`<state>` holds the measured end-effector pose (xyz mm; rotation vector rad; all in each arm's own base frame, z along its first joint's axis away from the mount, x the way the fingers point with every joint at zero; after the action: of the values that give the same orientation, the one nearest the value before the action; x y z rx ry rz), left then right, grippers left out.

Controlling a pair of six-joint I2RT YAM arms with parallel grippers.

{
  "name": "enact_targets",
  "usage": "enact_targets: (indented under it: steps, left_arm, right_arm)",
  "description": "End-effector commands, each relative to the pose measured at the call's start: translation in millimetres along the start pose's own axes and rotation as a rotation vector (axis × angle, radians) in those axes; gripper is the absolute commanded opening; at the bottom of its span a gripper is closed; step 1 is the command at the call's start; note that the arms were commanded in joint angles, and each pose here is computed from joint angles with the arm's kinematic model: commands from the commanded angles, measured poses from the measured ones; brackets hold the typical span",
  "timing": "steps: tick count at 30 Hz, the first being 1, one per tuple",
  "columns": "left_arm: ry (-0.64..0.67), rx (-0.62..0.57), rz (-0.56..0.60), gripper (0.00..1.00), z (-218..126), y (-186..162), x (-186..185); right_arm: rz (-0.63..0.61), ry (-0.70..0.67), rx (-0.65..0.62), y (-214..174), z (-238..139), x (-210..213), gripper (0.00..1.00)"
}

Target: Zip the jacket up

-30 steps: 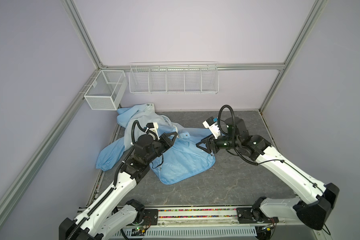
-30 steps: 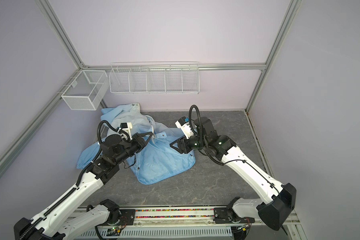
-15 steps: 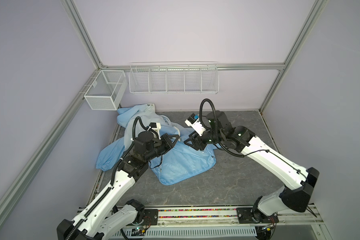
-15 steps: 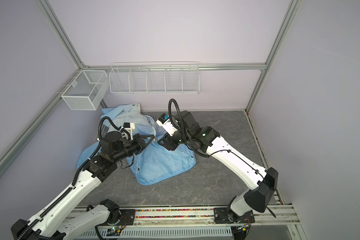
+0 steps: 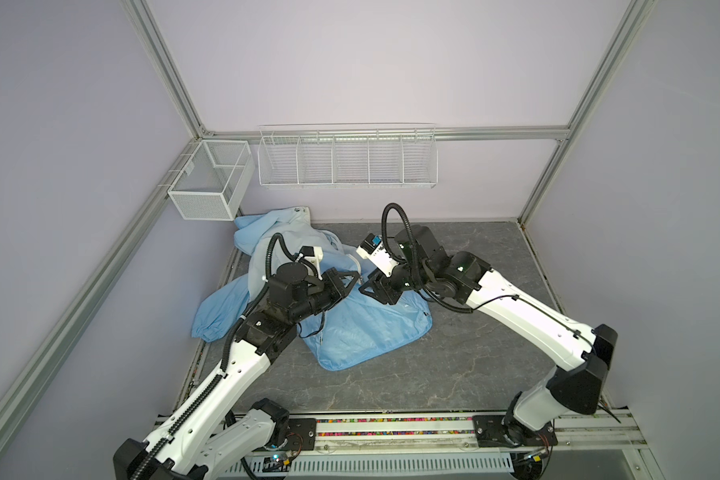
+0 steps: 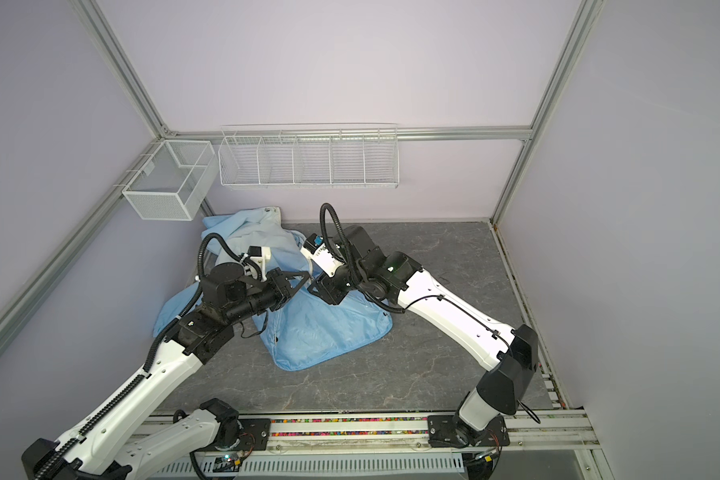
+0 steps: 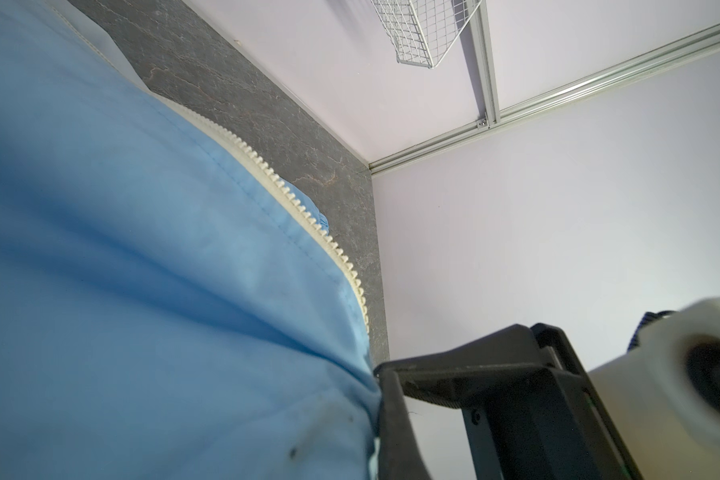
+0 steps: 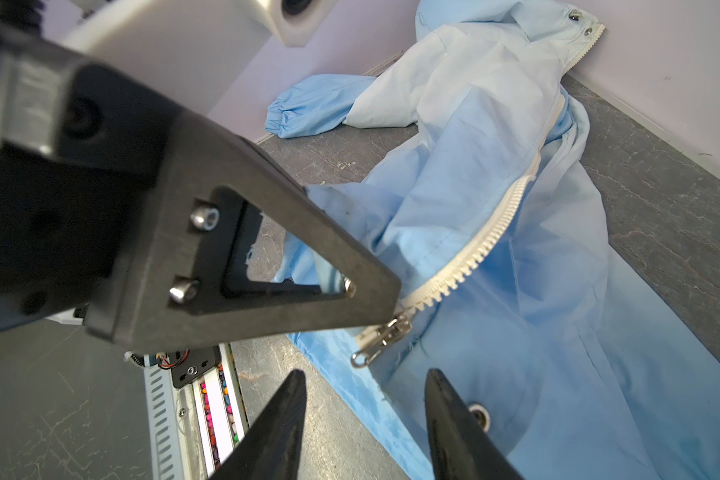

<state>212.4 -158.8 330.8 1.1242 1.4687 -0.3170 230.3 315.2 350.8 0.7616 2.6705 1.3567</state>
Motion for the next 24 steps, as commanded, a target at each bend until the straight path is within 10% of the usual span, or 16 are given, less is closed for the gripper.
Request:
enact_targets:
  steps: [1, 24]
  left_arm:
    - [-0.072, -0.005, 0.008, 0.00, -5.9, 6.0, -18.8]
    - [-0.070, -0.004, -0.003, 0.00, -7.9, 3.0, -14.8]
  right_arm:
    - [-0.045, -0.004, -0.013, 5.6, 1.0, 3.7, 0.48]
    - [-0.025, -0.067, -0.047, 7.4, -0.7, -1.3, 0.22]
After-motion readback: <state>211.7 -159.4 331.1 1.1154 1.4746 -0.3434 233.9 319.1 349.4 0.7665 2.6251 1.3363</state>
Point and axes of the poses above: each gripper's point midway between its finger pads, its own z axis out along the fingers, its own x axis along the line the jaws close on, y = z × x, the point moved 9 cm from there along -z, back along the fingers
